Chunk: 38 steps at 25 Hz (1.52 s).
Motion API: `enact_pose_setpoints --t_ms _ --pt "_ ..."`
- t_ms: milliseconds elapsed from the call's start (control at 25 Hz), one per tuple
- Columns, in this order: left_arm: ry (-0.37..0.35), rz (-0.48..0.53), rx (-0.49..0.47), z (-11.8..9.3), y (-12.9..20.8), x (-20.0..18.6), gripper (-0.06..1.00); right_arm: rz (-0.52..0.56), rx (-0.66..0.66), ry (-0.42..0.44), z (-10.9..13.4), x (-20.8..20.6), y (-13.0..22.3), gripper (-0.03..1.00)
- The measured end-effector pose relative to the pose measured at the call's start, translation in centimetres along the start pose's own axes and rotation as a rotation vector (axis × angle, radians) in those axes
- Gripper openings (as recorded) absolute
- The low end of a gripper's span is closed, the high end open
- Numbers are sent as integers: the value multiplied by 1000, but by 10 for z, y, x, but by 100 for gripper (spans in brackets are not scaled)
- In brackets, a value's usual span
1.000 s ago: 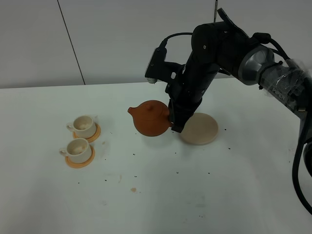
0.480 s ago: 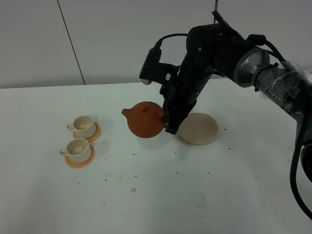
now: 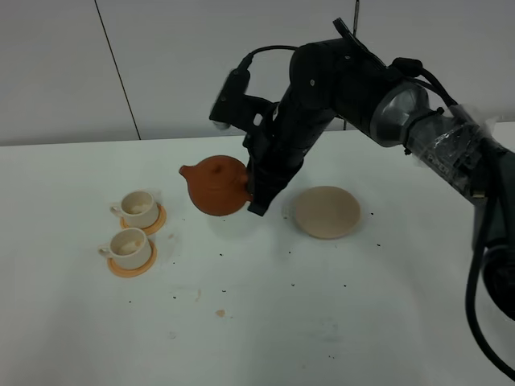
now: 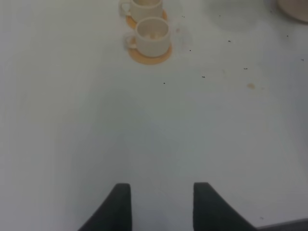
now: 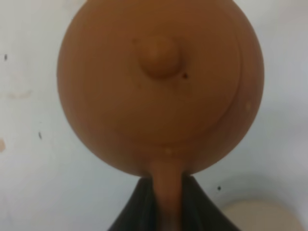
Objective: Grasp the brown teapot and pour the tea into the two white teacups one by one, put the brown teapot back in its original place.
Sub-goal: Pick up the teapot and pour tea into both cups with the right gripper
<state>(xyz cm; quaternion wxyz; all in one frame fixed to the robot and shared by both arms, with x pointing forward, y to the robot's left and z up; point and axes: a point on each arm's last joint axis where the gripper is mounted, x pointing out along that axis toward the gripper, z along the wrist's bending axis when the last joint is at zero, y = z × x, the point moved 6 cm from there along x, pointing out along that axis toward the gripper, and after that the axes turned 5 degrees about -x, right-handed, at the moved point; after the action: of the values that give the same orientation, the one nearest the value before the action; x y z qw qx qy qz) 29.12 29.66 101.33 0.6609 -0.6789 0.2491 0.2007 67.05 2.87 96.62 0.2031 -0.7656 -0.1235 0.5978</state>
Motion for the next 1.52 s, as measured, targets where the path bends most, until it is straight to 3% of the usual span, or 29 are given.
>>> enact_pose_setpoints --t_ms 240,680,1000,1520 --pt "0 0 0 0 0 0 37 31 29 1 2 4 -11 9" --pt "0 0 0 0 0 0 37 -12 73 21 1 12 -33 9" --pt "0 0 0 0 0 0 37 -12 150 -25 8 28 -30 9" --pt "0 0 0 0 0 0 37 -53 227 -6 7 33 -38 9"
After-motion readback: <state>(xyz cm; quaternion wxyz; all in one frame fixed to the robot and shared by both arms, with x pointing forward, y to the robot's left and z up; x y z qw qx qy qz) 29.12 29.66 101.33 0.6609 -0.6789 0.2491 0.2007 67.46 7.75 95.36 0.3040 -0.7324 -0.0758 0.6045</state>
